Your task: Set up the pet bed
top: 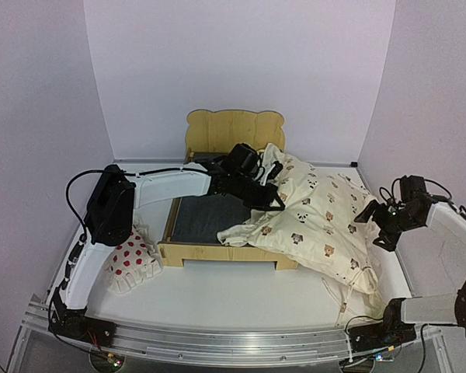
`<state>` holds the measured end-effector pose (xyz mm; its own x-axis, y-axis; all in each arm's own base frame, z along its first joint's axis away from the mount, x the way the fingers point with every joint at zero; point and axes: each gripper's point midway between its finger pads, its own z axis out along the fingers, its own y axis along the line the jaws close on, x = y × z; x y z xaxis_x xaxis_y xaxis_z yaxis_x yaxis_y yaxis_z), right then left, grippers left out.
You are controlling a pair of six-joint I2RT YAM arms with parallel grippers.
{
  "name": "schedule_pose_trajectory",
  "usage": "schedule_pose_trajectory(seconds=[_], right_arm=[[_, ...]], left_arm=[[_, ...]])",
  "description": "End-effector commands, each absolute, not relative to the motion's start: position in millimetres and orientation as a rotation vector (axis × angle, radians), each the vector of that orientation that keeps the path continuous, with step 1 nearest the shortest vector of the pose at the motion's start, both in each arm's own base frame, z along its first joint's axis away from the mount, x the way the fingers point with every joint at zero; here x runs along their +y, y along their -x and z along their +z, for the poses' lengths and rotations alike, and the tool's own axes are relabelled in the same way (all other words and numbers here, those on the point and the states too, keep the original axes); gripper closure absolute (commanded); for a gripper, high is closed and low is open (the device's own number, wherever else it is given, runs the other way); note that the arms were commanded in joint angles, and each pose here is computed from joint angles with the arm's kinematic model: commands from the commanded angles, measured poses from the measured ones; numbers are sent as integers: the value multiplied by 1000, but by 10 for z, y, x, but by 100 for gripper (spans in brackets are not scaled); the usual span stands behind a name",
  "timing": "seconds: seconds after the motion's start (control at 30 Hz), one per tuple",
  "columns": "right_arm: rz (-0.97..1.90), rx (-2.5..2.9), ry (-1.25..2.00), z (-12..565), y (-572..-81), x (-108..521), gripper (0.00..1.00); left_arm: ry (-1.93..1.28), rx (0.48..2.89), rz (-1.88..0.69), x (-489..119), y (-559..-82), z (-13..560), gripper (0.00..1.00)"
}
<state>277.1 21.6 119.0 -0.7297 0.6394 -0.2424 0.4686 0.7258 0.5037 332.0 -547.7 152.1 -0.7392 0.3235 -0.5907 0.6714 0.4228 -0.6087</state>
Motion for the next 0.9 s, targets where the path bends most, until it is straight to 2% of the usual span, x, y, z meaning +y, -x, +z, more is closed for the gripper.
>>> schedule_pose_trajectory(seconds=[0.0, 0.4, 0.57, 0.67, 0.77, 0.87], right_arm=[[818, 2400, -910, 1132, -3054, 153, 2], [866, 2419, -1033, 529, -3233, -57, 2], [1014, 2333, -992, 433, -3372, 52, 4], [1086, 2277, -976, 447, -3440, 96, 17], [1112, 2217, -928, 594, -3492, 108, 36], [1104, 2163, -858, 845, -3558, 91, 61]], left_arm=[[-833, 2221, -1196, -5383, -3364, 1841, 100], [-830, 2262, -1148, -5356, -3392, 1676, 100], [-832, 2273, -1139, -5358, -3400, 1641, 100], [-832, 2277, -1122, -5345, -3410, 1632, 100], [-826, 2277, -1112, -5334, -3421, 1643, 100], [-830, 2272, -1109, -5336, -3425, 1647, 100]])
